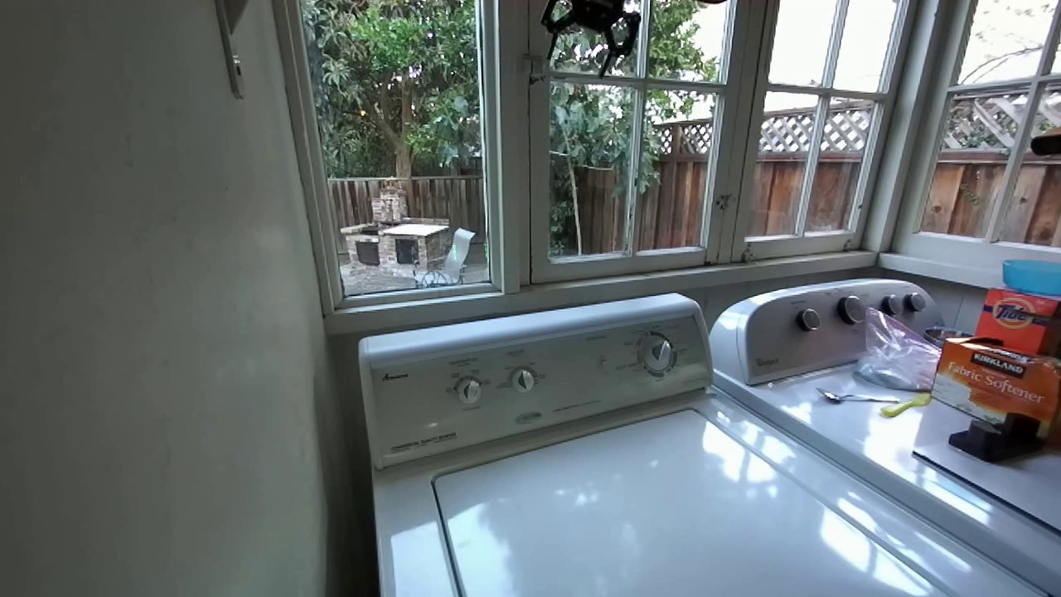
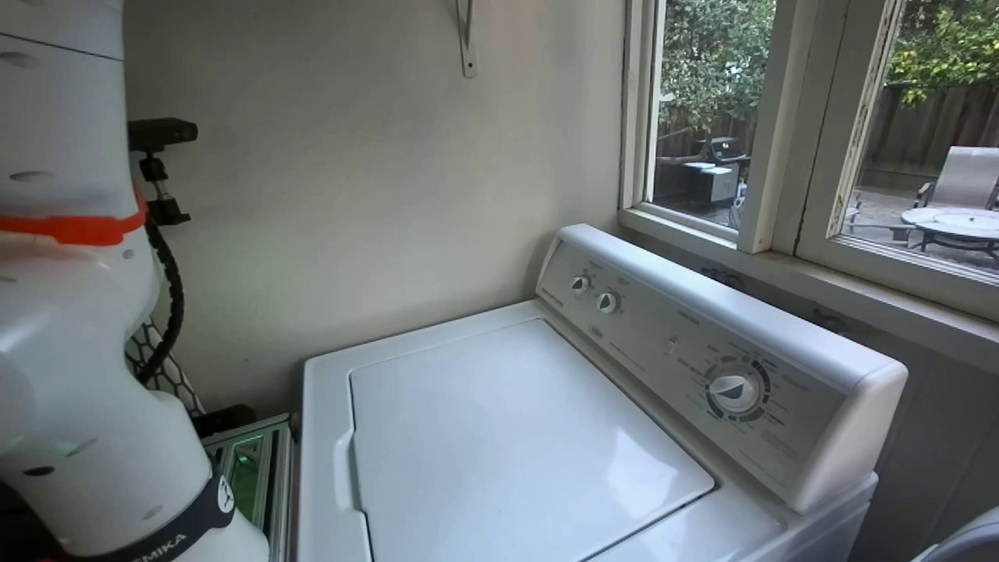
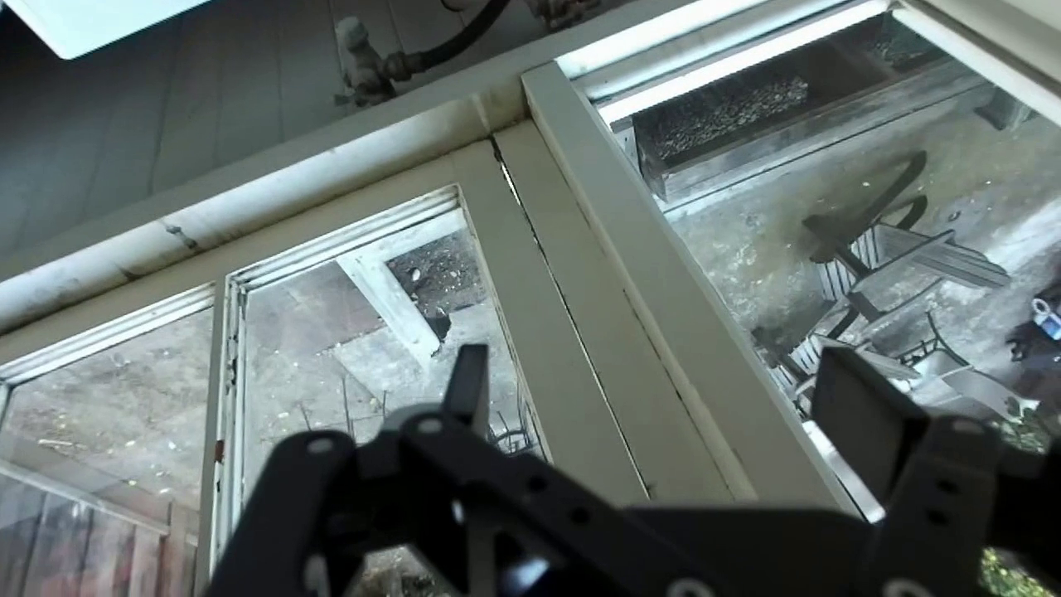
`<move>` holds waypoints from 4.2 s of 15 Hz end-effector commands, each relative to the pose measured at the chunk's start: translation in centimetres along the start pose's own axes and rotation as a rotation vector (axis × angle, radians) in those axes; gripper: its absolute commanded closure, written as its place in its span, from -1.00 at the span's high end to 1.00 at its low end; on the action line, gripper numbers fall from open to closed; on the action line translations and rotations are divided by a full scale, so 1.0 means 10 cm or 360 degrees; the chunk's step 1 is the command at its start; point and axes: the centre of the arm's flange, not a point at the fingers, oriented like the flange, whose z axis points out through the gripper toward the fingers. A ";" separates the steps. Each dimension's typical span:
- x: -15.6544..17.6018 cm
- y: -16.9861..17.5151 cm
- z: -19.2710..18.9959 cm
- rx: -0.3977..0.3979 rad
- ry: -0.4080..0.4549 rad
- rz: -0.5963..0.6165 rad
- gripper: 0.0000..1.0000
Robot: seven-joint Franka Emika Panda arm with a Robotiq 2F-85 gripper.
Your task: Open the window.
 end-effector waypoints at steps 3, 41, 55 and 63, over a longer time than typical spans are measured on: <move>-0.09 0.04 0.06 -0.0047 -0.0023 -0.0108 1.00; 1.11 -0.30 0.82 0.0075 0.0940 -0.0639 0.70; 1.10 -0.27 1.00 0.0121 0.1048 -0.0684 0.12; 1.11 -0.28 1.01 0.0131 0.1141 -0.0685 -0.25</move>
